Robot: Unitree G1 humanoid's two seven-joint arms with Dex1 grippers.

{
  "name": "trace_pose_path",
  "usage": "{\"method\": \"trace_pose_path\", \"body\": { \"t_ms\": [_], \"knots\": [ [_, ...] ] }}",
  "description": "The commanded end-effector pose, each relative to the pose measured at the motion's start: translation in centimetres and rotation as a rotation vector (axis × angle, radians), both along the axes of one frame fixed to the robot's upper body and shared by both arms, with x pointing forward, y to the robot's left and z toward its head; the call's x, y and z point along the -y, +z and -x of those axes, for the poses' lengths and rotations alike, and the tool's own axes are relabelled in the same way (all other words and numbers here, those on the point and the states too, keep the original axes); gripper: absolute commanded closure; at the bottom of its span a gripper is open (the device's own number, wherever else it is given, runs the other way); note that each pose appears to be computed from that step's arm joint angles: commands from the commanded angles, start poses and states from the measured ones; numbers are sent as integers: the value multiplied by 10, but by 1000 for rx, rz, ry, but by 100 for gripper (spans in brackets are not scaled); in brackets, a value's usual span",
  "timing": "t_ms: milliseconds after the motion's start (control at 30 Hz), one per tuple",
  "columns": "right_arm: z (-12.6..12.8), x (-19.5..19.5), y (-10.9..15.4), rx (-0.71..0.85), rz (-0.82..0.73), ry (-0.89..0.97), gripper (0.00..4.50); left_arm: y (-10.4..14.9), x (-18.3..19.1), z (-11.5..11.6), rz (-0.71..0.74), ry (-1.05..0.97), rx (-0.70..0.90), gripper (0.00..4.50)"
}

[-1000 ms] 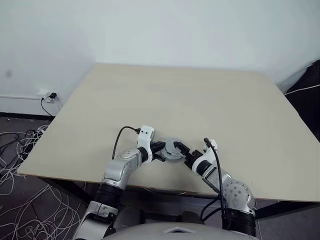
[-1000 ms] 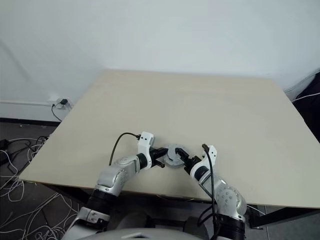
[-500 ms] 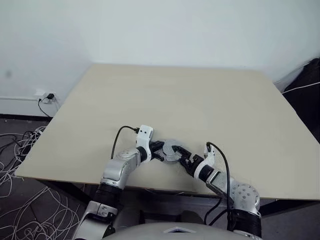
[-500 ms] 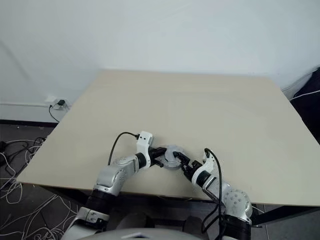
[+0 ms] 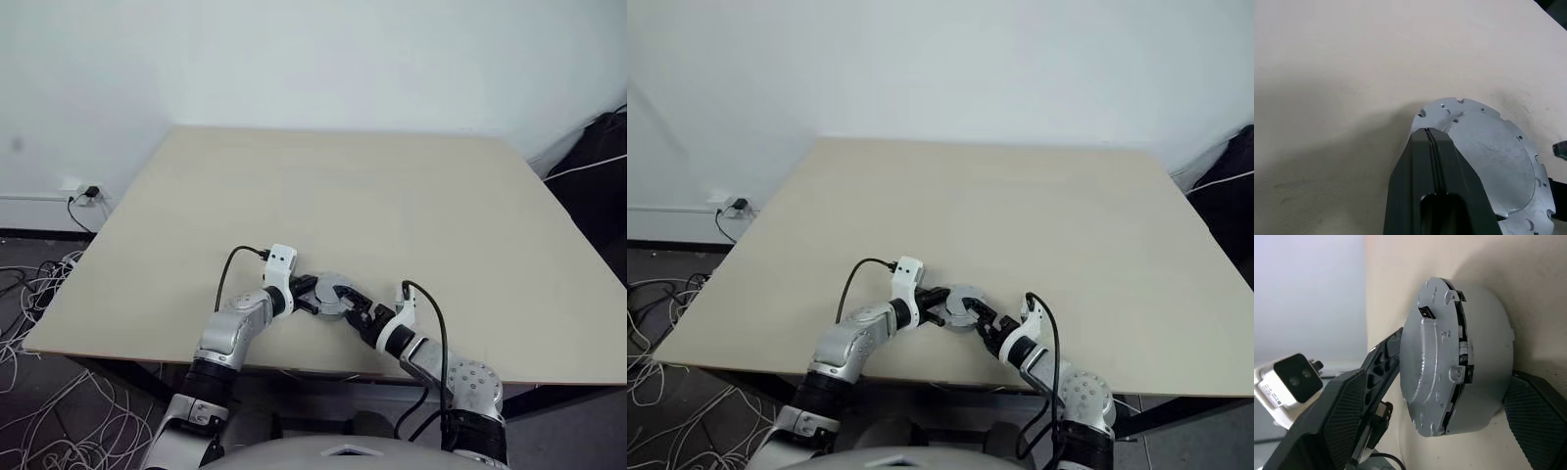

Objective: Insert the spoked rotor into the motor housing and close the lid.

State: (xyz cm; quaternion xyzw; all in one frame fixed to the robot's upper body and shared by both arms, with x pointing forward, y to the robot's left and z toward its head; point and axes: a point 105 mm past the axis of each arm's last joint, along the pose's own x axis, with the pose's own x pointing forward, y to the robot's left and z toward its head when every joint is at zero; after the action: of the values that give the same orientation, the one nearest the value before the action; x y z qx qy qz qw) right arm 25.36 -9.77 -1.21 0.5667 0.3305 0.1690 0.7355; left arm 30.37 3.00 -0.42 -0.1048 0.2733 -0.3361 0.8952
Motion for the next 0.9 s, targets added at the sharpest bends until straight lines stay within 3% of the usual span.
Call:
{"method": "trace_pose_path", "body": {
  "t_ms": [33,200,333,900],
  "knots": [
    [-2,-40,26,73,-99,136,97,-3,20,12,25,-70,-38,450],
    [5,-43,26,58,-95,176,246,-4,19,11,28,-64,-39,450],
    [5,-39,26,56,-92,162,317,-5,18,11,30,-53,-41,450],
    [-4,-23,29,64,-105,17,323,-5,17,11,34,-48,-44,450]
  ]
}}
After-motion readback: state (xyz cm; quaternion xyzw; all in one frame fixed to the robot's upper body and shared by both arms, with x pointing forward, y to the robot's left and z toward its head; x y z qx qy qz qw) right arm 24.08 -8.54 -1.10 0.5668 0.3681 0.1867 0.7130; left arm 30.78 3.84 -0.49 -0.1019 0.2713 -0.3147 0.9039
